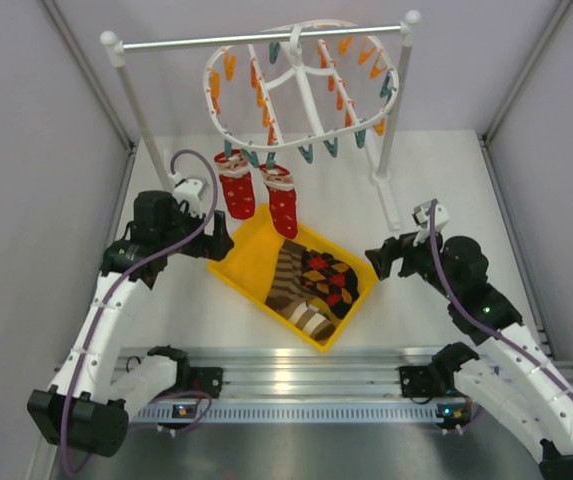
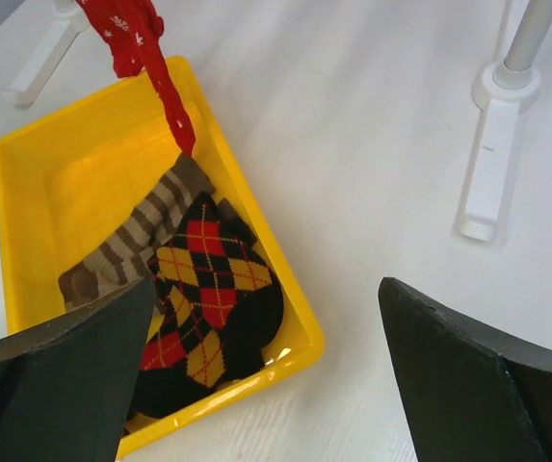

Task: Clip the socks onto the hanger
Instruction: Reset both arms

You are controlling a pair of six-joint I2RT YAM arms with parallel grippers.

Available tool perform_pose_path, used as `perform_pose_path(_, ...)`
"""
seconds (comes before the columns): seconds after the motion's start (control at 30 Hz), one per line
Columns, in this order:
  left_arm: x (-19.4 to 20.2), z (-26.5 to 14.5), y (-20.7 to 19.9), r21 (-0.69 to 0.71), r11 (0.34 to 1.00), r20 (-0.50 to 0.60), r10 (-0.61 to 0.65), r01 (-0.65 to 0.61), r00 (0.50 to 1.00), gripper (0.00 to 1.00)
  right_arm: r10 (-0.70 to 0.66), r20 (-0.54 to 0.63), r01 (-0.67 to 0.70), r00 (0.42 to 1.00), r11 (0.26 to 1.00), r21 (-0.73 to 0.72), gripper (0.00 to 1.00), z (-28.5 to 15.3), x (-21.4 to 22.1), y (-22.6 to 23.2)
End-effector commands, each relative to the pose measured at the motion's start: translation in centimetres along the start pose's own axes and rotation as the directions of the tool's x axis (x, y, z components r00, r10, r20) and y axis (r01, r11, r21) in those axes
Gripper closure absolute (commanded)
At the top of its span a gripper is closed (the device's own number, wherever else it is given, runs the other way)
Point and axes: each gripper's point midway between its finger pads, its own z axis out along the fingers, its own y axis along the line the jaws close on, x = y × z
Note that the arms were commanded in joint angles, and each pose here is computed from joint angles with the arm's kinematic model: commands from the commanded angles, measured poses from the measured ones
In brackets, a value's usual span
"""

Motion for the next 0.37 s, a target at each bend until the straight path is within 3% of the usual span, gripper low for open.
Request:
perform_pose_path(0.0,-0.2,-0.2,-0.1,0.017,1.0,0.03,0.018,-0.018,0.999,0.02,0.019,0.035,-0.018,0.999,1.0,-0.013,0.0,-0.4,-0.4,0.1)
perform_pose_path(0.23,-0.8,-0.7,-0.3,0.033,0.999,0.053,0.015,-0.017,0.998,0.02,0.019,0.081,-0.019,0.997,1.0,0.003,0.0,-1.0,-1.3,-0.6)
perform_pose_path(0.33,-1.6,-1.0,1.2,-0.025,0.998,0.082,-0.053,0.056,0.995,0.02,0.035,0.093,-0.037,0.995,0.999,0.014,0.0,-1.3,-1.6,-0.9)
